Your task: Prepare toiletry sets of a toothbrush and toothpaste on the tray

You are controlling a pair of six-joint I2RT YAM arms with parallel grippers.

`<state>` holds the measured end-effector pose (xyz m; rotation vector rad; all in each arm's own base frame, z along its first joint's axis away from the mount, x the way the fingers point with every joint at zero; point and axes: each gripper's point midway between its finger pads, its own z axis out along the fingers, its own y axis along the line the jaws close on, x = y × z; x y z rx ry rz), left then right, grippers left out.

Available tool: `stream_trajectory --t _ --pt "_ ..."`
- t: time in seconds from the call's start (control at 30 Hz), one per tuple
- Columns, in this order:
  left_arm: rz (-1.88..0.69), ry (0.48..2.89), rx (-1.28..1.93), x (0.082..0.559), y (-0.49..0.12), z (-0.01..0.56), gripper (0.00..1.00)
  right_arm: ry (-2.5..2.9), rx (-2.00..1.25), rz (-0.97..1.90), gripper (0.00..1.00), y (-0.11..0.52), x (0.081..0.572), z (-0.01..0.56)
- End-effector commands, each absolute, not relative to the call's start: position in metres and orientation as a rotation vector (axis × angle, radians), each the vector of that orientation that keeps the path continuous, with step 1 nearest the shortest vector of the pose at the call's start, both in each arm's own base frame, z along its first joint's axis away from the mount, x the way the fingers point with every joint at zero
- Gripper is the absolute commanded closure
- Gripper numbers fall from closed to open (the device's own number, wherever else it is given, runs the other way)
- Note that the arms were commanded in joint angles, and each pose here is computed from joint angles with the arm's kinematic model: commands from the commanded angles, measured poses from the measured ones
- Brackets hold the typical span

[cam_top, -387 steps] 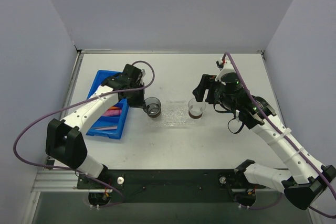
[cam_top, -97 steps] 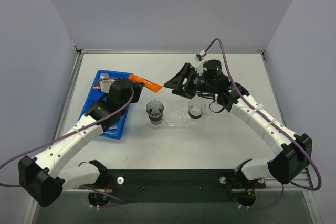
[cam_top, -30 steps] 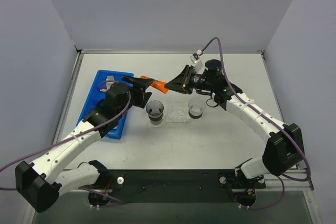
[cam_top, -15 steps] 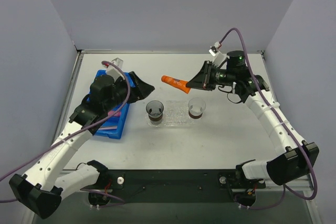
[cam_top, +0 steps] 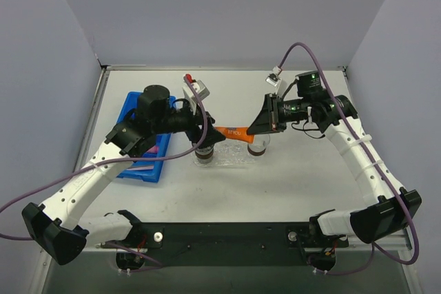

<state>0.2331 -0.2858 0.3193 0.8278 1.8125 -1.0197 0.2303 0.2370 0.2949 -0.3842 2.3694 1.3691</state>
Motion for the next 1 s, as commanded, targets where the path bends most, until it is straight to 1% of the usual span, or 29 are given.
stream_trajectory --t 0.0,0.23,0.5,0.6,0.63,0.73,0.77,0.83,0.87,0.9,0.97 --pt "-1.113 1.655 1.0 0.207 -0.301 0.335 0.13 2.328 -0.526 1.507 1.0 0.243 0.199 0.314" --pt "-1.198 1.69 1.141 0.177 -0.314 0.309 0.12 2.364 -0.599 1.631 1.0 0.253 0.174 0.311" --pt "-1.201 1.736 1.206 0.166 -0.321 0.287 0.12 2.363 -0.634 1.685 1.0 0.257 0.169 0.316" --pt "-1.176 1.759 1.24 0.166 -0.322 0.279 0.33 2.371 -0.635 1.687 1.0 0.257 0.17 0.314" --pt "-1.173 1.782 1.246 0.166 -0.322 0.275 0.43 2.376 -0.634 1.685 1.0 0.257 0.17 0.313" --pt "-1.16 1.795 1.25 0.167 -0.324 0.273 0.55 2.387 -0.619 1.661 1.0 0.255 0.173 0.31" --pt "-1.16 1.794 1.252 0.166 -0.325 0.273 0.63 2.39 -0.606 1.647 1.0 0.254 0.176 0.31" --pt "-1.162 1.805 1.252 0.166 -0.327 0.271 0.71 2.403 -0.582 1.608 1.0 0.252 0.181 0.307" --pt "-1.15 1.817 1.244 0.168 -0.327 0.268 0.79 2.407 -0.573 1.592 1.0 0.251 0.183 0.306" --pt "-1.15 1.821 1.241 0.166 -0.329 0.268 0.81 2.415 -0.556 1.576 1.0 0.25 0.185 0.305" --pt "-1.095 1.85 1.181 0.177 -0.33 0.264 0.87 2.432 -0.521 1.511 0.93 0.247 0.191 0.3"
